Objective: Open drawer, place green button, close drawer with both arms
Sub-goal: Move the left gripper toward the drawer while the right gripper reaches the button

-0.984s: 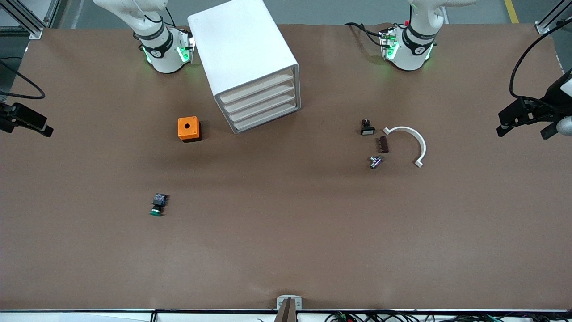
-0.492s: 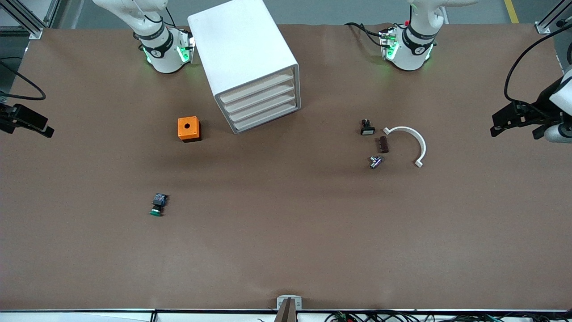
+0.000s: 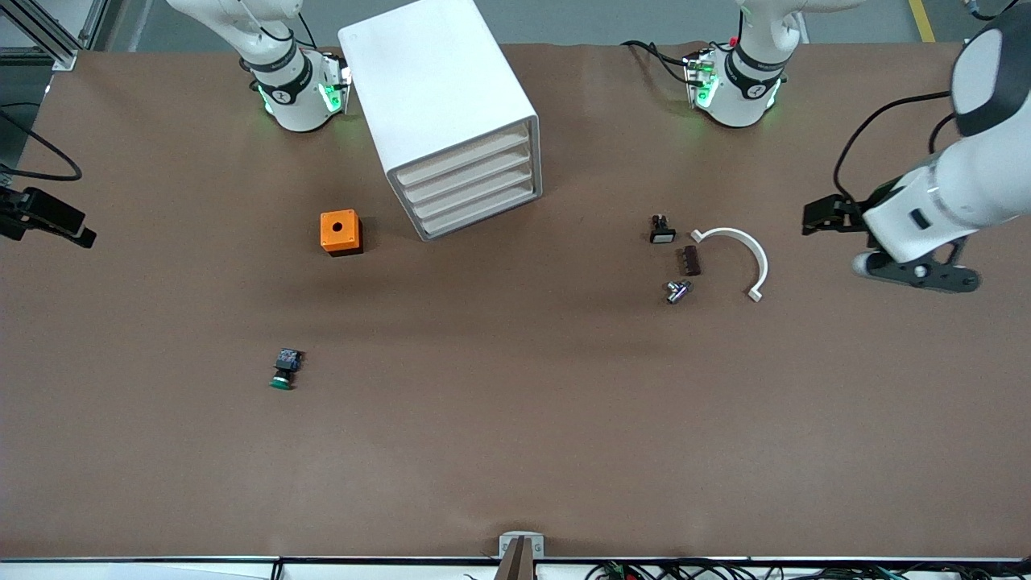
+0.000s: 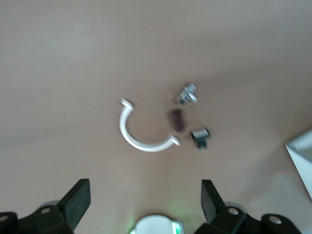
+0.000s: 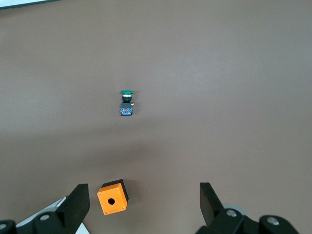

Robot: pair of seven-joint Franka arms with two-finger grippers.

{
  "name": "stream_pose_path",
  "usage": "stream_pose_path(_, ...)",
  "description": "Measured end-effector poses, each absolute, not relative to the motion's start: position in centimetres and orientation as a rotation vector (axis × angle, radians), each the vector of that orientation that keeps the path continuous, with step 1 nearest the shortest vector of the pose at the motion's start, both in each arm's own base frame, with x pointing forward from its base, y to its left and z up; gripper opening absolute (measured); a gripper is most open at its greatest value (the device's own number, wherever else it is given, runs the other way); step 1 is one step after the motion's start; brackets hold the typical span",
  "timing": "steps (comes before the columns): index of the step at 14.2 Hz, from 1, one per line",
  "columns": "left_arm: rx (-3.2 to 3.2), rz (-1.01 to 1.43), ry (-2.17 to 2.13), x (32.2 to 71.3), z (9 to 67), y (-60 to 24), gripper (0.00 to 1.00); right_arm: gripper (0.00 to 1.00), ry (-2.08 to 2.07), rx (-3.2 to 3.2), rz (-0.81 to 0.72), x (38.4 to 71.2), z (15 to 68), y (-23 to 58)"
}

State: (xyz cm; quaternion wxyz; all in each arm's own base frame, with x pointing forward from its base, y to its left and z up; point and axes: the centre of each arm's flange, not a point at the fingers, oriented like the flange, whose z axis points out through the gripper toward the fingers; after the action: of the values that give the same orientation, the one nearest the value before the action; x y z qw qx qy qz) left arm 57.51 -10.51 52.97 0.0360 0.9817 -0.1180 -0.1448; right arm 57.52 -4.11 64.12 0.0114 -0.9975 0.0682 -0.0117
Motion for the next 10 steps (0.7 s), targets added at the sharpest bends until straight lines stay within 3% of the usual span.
stream_pose_path(4,2.953,-0.592,-0.456,57.7,48.7,-13.9,1.00,1.00,0.213,-3.112,-0.035,57.5,64.1,-4.1)
stream_pose_path(10,2.661,-0.605,-0.666,57.5,44.7,-21.4,1.00,1.00,0.214,-3.116,0.000,58.2,62.8,-4.2)
